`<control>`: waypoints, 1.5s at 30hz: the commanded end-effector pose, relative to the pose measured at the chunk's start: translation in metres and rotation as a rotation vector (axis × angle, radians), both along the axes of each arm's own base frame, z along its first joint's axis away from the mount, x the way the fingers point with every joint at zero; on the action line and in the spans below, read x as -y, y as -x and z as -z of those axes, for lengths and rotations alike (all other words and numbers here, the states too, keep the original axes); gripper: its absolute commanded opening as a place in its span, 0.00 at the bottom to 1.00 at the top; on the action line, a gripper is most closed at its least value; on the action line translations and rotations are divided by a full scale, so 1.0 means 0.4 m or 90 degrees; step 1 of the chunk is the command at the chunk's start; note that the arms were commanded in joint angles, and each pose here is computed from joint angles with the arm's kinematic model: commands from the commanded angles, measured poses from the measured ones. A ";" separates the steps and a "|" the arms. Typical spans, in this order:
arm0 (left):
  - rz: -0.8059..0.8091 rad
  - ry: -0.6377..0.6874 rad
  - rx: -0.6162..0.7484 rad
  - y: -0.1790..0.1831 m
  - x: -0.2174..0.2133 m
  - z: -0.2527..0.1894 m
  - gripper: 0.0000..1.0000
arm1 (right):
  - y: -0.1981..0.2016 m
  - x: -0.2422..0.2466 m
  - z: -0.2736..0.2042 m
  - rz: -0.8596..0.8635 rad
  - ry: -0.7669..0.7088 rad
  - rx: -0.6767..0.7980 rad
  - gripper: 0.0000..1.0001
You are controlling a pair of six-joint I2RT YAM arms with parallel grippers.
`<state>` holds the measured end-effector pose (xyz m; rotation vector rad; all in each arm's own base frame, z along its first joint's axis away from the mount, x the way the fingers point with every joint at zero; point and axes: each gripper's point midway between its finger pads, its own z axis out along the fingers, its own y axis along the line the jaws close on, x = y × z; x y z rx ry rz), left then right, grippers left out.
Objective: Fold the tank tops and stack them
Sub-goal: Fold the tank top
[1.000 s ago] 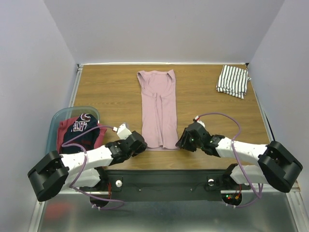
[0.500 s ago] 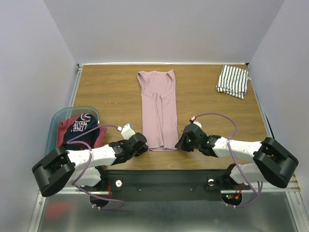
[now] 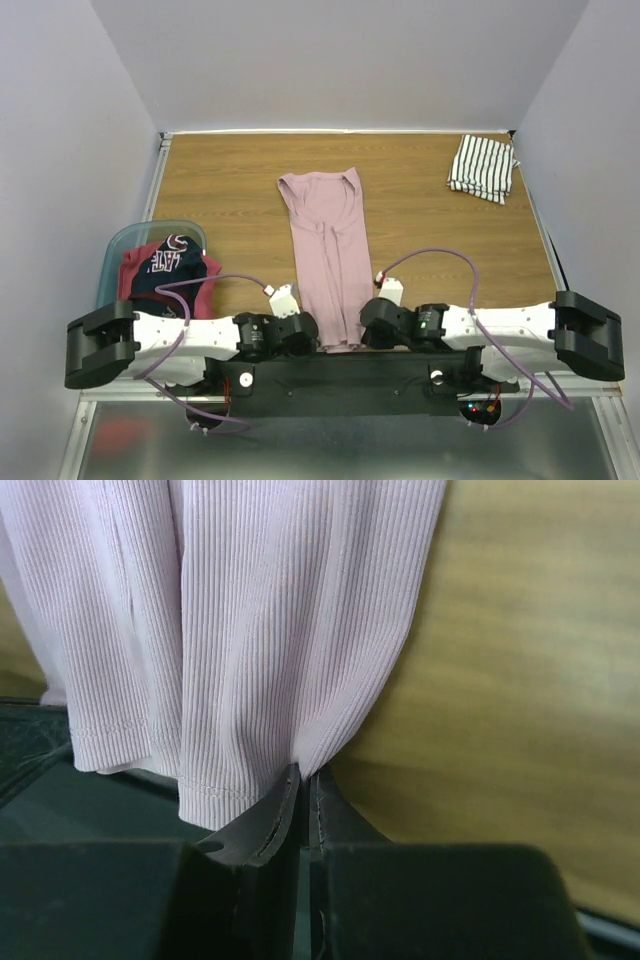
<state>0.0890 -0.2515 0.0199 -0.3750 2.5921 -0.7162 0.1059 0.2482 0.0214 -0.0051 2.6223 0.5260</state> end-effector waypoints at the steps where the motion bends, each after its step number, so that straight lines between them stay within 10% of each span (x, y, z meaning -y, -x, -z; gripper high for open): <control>1: -0.011 -0.037 -0.036 0.052 -0.043 -0.002 0.00 | 0.026 0.071 -0.014 0.041 0.089 0.030 0.02; 45: -0.175 -0.078 0.248 -0.574 -0.069 -0.300 0.00 | -0.582 -0.069 -0.291 0.157 0.119 0.299 0.07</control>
